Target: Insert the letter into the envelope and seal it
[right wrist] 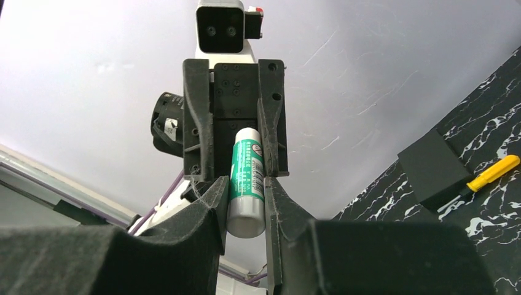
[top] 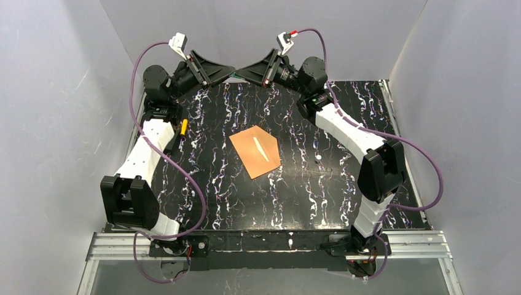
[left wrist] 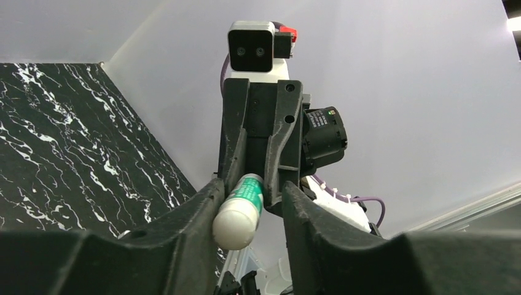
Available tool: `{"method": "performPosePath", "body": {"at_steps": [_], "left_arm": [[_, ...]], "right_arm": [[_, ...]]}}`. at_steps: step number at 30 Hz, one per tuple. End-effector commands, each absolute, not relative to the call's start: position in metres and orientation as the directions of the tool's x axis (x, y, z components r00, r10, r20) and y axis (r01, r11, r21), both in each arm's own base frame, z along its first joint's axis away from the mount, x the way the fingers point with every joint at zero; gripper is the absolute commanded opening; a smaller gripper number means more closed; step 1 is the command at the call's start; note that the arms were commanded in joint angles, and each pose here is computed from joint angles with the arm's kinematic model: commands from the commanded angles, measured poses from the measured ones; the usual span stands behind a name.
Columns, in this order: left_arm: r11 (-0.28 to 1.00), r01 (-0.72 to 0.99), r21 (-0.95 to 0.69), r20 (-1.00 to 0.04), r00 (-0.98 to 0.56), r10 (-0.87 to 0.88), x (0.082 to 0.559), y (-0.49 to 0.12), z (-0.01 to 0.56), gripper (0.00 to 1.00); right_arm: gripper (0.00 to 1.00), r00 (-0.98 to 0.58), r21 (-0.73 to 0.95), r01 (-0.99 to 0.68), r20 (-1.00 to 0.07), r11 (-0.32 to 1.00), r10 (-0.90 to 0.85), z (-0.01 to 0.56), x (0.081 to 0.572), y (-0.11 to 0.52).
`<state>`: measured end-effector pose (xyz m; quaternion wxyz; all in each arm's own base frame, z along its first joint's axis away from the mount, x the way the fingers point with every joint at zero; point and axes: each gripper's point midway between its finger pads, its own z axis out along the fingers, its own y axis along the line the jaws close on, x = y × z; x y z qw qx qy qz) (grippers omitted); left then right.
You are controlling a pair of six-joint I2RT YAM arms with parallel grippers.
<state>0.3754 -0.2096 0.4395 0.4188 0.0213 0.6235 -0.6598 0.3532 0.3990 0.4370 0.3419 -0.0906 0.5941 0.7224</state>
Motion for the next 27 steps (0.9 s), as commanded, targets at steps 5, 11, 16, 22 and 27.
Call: {"method": "performPosePath", "body": {"at_steps": [5, 11, 16, 22, 27], "left_arm": [[0.104, 0.665, -0.739, -0.613, -0.601, -0.514, 0.350, -0.204, 0.480, 0.29], [0.105, 0.661, -0.743, -0.610, -0.604, -0.514, 0.353, -0.204, 0.478, 0.00], [0.110, 0.656, -0.747, -0.594, -0.584, -0.553, 0.360, -0.201, 0.486, 0.00], [0.104, 0.637, -0.764, -0.556, -0.569, -0.606, 0.368, -0.197, 0.490, 0.00], [0.096, 0.636, -0.766, -0.547, -0.566, -0.617, 0.370, -0.197, 0.491, 0.00]], "right_arm": [[0.01, -0.706, 0.735, -0.666, -0.568, -0.125, 0.424, 0.474, 0.336, 0.381], [0.01, -0.705, 0.729, -0.671, -0.571, -0.137, 0.421, 0.477, 0.336, 0.381], [0.33, -0.675, 0.698, -0.699, -0.572, -0.156, 0.466, 0.489, 0.335, 0.378], [0.48, -0.718, 0.678, -0.674, -0.508, -0.294, 0.476, 0.498, 0.326, 0.380], [0.50, -0.741, 0.692, -0.653, -0.496, -0.309, 0.454, 0.495, 0.325, 0.389]]}}
